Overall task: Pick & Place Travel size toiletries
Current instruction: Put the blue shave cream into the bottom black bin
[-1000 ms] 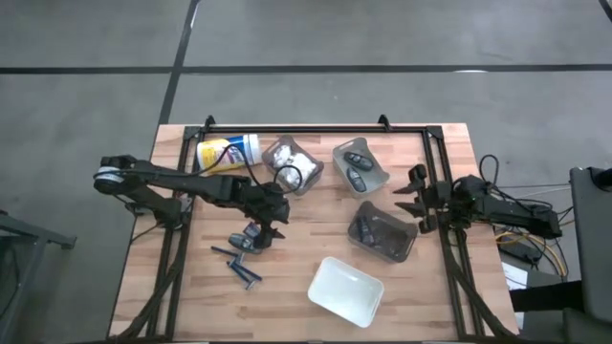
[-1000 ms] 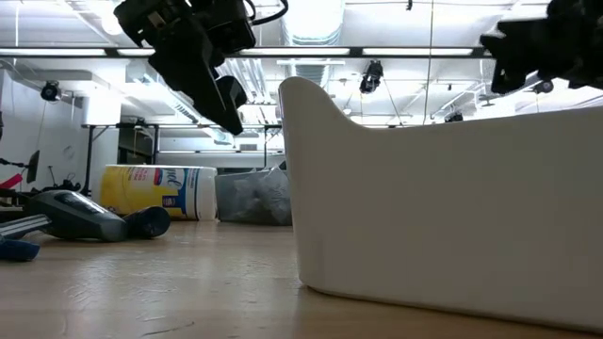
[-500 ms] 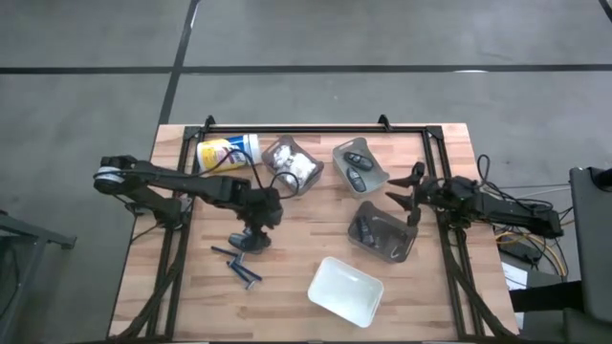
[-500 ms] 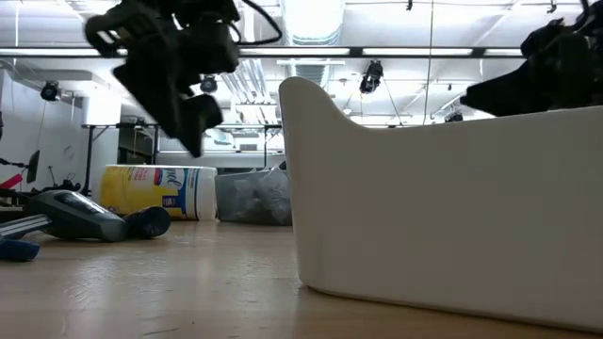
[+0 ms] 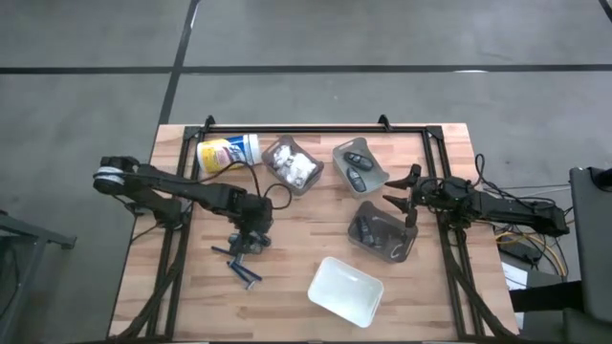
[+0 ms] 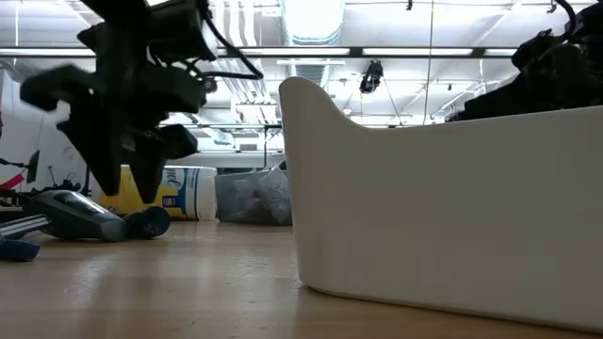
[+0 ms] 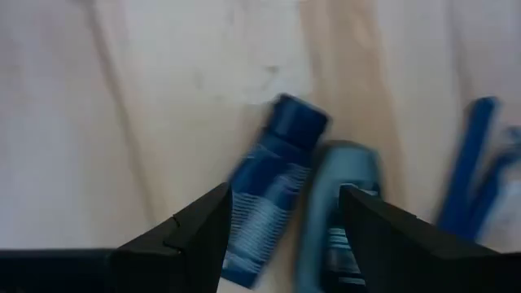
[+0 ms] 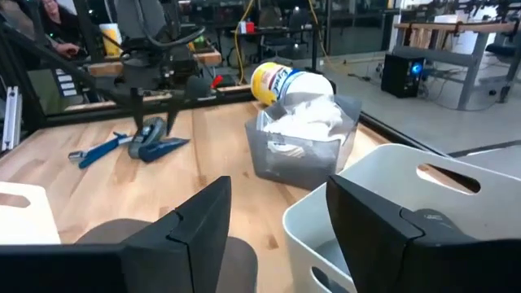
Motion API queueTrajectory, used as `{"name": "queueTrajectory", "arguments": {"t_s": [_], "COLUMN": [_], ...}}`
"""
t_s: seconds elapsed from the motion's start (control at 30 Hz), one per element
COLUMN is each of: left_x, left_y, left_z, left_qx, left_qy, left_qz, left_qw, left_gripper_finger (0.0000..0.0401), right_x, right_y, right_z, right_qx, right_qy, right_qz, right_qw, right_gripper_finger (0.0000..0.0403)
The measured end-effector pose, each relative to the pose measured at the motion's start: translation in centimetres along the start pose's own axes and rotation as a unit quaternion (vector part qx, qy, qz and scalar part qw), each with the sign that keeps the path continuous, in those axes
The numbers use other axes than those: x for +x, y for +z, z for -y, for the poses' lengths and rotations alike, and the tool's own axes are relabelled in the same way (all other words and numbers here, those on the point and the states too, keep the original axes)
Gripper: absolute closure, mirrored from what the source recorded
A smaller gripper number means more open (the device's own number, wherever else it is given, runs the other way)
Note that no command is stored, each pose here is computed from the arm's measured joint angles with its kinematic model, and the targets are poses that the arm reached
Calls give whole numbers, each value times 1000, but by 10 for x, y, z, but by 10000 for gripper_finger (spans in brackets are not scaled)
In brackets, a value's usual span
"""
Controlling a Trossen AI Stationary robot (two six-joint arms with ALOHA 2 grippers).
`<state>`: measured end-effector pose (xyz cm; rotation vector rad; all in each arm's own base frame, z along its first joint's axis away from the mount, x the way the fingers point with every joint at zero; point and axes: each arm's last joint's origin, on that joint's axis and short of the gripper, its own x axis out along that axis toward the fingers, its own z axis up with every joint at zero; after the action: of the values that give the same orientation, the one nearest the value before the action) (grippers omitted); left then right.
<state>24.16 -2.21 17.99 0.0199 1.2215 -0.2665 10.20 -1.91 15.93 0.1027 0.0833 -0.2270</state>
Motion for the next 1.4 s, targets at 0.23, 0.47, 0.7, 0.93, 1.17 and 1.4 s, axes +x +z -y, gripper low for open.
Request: {"name": "queueTrajectory", "arguments": {"t_s": [0.23,0.47,0.7,0.93,1.17,1.4], "left_x": [10,22,32,41,46,45], "left_y": [0,-10,-21,-29,-35,-29], "left_z": [-2,-3,-4,-6,-7,-7], "left_qx": [44,46,47,52,50,53], "left_qy": [14,15,18,48,67,64], "left_qz": [50,63,72,111,127,163], "left_qw": [998,997,996,991,988,983], "left_gripper_finger": [170,170,172,186,217,267], "right_x": [0,0,0,0,0,0], "right_y": [0,0,0,0,0,0], "right_z": [0,0,0,0,0,0], "right_qx": [0,0,0,0,0,0], "right_qy": [0,0,0,0,0,0], "right_qz": [0,0,0,0,1,0], "right_qw": [1000,1000,1000,1000,1000,1000], "right_gripper_finger": [209,229,251,272,293,316]}}
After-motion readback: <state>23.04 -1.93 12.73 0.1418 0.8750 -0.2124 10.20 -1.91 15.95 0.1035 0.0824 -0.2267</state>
